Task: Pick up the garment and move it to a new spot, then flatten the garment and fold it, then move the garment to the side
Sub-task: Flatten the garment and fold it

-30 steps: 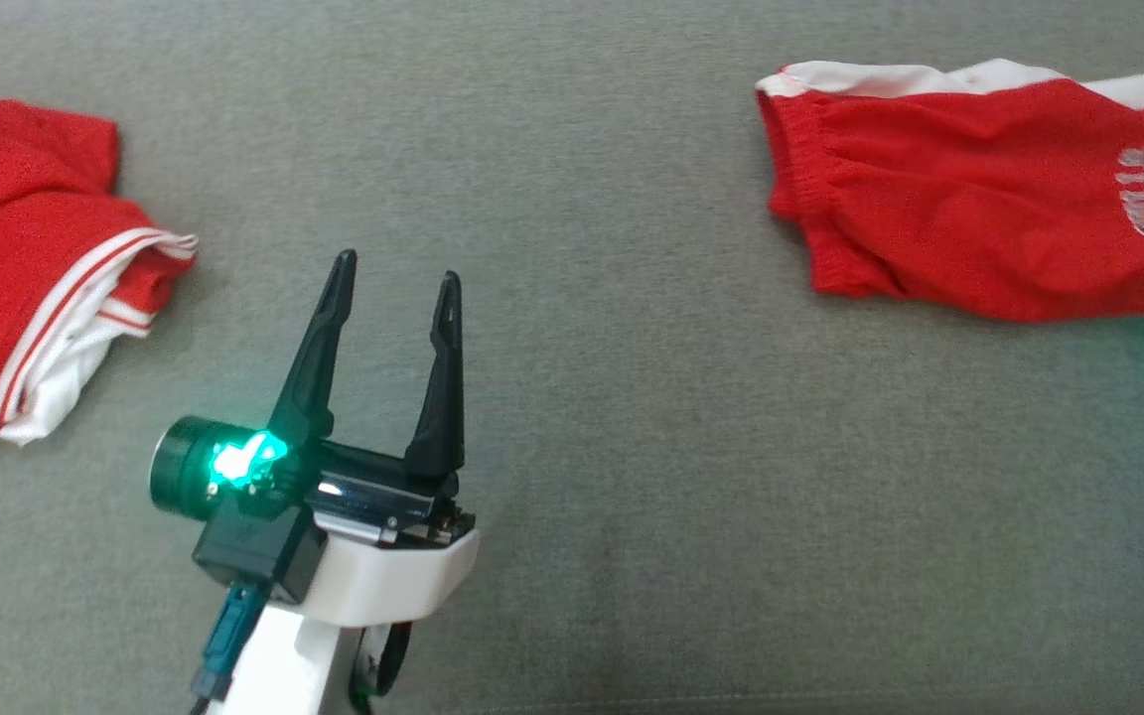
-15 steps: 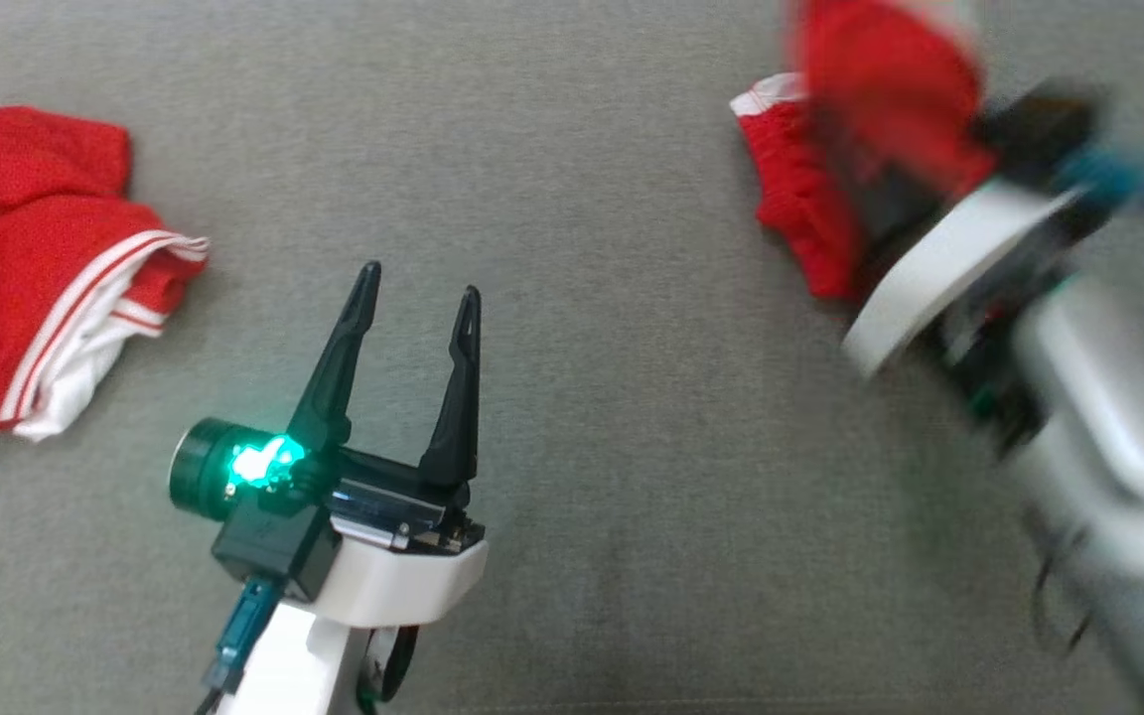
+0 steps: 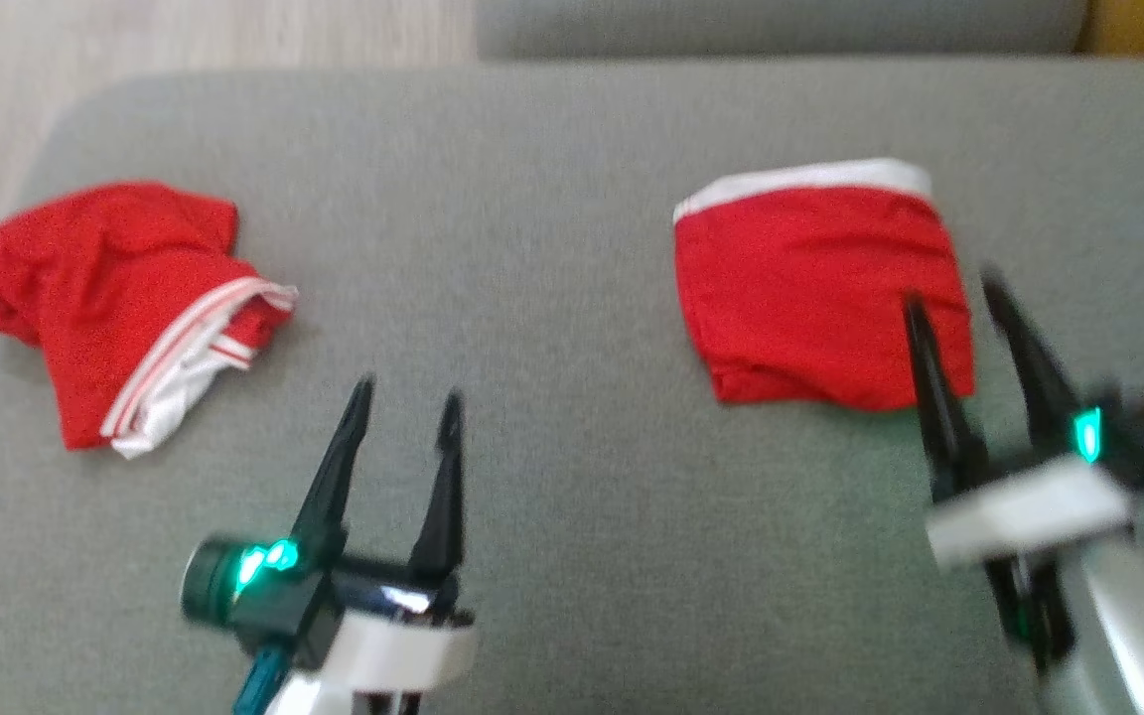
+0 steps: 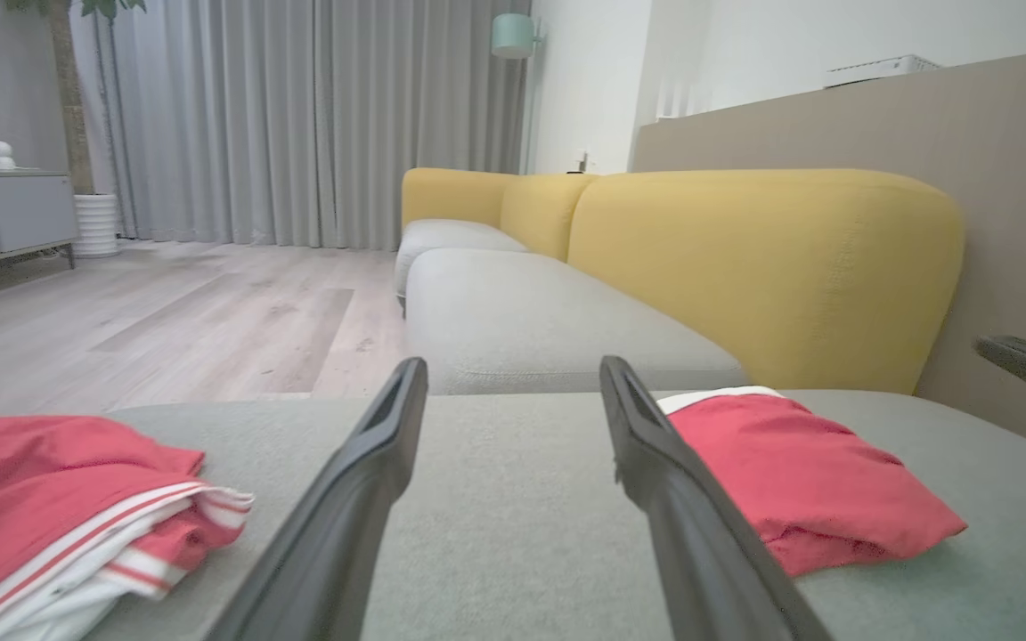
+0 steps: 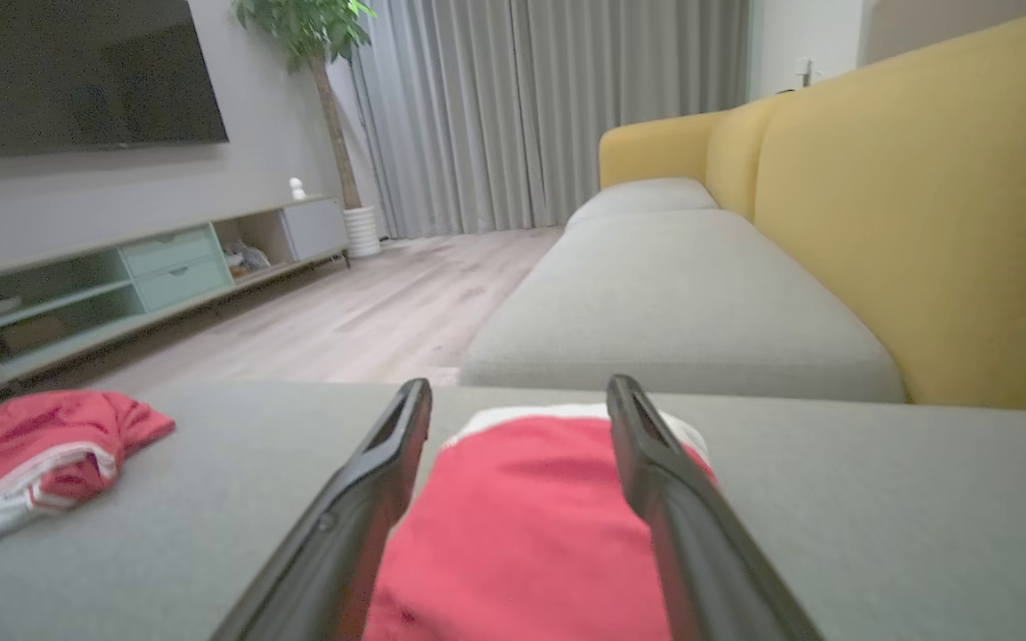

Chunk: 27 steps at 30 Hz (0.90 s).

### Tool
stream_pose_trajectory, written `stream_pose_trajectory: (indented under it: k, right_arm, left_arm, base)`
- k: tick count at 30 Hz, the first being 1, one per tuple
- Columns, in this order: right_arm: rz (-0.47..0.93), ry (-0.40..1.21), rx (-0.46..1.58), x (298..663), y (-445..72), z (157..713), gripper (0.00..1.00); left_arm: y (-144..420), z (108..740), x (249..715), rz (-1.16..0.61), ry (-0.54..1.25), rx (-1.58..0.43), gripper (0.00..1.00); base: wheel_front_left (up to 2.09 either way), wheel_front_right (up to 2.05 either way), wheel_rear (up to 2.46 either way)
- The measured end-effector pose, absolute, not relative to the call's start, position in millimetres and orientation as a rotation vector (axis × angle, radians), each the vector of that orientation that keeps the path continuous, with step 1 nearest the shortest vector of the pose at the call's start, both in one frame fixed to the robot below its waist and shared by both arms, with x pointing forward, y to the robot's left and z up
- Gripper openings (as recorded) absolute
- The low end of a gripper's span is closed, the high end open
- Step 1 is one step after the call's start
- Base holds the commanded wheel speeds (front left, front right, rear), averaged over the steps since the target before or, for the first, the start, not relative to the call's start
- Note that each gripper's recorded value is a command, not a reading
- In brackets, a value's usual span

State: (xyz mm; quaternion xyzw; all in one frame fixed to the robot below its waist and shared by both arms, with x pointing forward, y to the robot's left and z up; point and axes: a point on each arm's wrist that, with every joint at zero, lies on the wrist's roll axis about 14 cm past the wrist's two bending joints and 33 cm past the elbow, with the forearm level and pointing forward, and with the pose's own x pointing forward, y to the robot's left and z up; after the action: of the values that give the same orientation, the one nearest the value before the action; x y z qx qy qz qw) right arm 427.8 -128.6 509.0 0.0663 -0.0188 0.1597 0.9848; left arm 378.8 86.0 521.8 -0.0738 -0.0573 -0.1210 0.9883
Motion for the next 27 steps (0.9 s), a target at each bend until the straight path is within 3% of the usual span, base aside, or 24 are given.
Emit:
stream_pose_trajectory:
  k: [5, 13, 27]
  right_arm:
    - [0.207, 0.021, 0.127, 369, -162, 481, 1.0]
    - [0.153, -0.007, 0.109, 321, -171, 486, 1.0]
    - [0.2, -0.01, 0.072, 315, -155, 486, 1.0]
  left_arm:
    - [110, 499, 346, -0.142, -0.045, -0.104, 1.0]
    - [123, 471, 317, -0.101, 0.031, -0.044, 1.0]
    - [145, 468, 313, -0.037, 0.037, -0.012, 1.0]
  base:
    - [0.0, 0.0, 0.0]
    - [0.0, 0.0, 0.0]
    - [0.0, 0.0, 0.0]
